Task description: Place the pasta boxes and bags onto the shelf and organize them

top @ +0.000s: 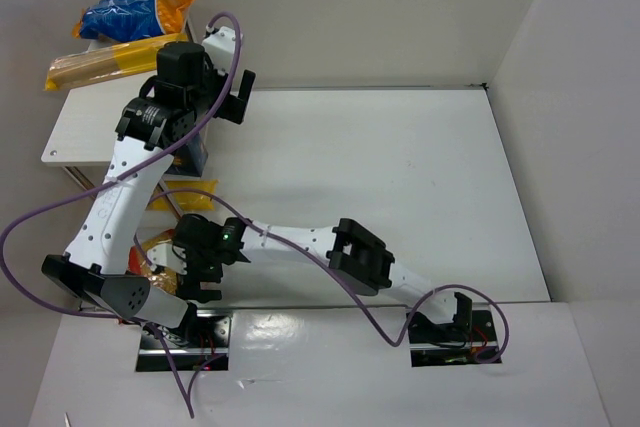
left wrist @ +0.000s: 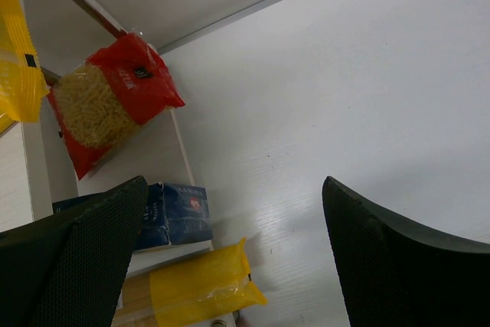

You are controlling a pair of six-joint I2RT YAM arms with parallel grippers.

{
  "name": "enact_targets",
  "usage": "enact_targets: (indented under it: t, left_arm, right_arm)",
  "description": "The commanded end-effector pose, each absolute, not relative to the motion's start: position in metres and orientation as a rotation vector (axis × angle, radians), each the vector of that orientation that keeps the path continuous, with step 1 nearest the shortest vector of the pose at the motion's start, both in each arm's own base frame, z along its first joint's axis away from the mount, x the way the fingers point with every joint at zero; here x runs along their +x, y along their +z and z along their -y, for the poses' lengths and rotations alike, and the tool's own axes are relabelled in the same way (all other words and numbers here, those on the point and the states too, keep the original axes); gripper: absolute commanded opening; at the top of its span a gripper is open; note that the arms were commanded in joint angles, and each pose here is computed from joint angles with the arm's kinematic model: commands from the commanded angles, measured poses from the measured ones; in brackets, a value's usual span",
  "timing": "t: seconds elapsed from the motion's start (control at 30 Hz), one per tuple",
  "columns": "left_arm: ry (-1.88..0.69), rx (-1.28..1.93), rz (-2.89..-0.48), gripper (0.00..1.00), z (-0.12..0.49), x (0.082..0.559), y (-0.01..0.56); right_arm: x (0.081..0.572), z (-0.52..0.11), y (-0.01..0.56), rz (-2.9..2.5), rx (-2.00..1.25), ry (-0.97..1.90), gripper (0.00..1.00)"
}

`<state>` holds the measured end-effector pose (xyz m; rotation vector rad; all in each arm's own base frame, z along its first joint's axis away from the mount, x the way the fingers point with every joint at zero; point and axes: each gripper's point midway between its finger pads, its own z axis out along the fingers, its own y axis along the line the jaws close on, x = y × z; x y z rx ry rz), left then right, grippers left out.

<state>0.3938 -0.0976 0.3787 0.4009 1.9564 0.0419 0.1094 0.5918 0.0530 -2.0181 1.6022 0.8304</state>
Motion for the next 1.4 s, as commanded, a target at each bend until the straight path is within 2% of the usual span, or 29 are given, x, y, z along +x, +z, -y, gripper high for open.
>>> enact_targets:
  t: [0.0,0.7,0.93,1.03,1.07,1.13,1.17,1.23,1.27,1.3,1.37]
  left_arm:
    - [0.013,0.37,-1.922,1.0,0.101,0.394,0.387]
    - [0.003,0.374,-1.914,1.0,0.101,0.39,0.39]
    - [-0.006,0.38,-1.913,1.0,0.103,0.392,0.39]
    - [-0.015,0.386,-1.912,1.0,0.105,0.391,0.39]
    - [-0.016,0.384,-1.904,1.0,0.105,0.391,0.394]
    - [-0.024,0.392,-1.911,1.0,0.106,0.39,0.392]
    - [-0.024,0.392,-1.911,1.0,0.106,0.39,0.392]
    - [-0.024,0.392,-1.911,1.0,0.106,0.39,0.392]
    - [-0.024,0.392,-1.911,1.0,0.106,0.39,0.392]
    - [-0.033,0.398,-1.911,1.0,0.107,0.389,0.392]
    - [-0.033,0.398,-1.911,1.0,0.107,0.389,0.392]
  right_arm:
    - [0.107,-0.598,0.05,-1.586,-2.019,0.817,0.97]
    - [0.142,-0.62,0.046,-1.623,-1.897,0.648,0.94]
    - [0.143,-0.629,0.051,-1.652,-1.886,0.652,0.75]
    - [0.138,-0.628,0.048,-1.69,-1.903,0.677,0.59]
    - [0.135,-0.629,0.056,-1.676,-1.903,0.702,0.51]
    - [0.131,-0.625,0.056,-1.697,-1.913,0.713,0.43]
    - [0.131,-0.623,0.06,-1.699,-1.915,0.712,0.3]
    - [0.122,-0.616,0.056,-1.72,-1.95,0.699,0.18]
    - [0.118,-0.614,0.055,-1.726,-1.967,0.717,0.06]
    - [0.115,-0.609,0.052,-1.736,-1.997,0.717,0.01]
    - [0.11,-0.6,0.046,-1.768,-2.03,0.716,0.0]
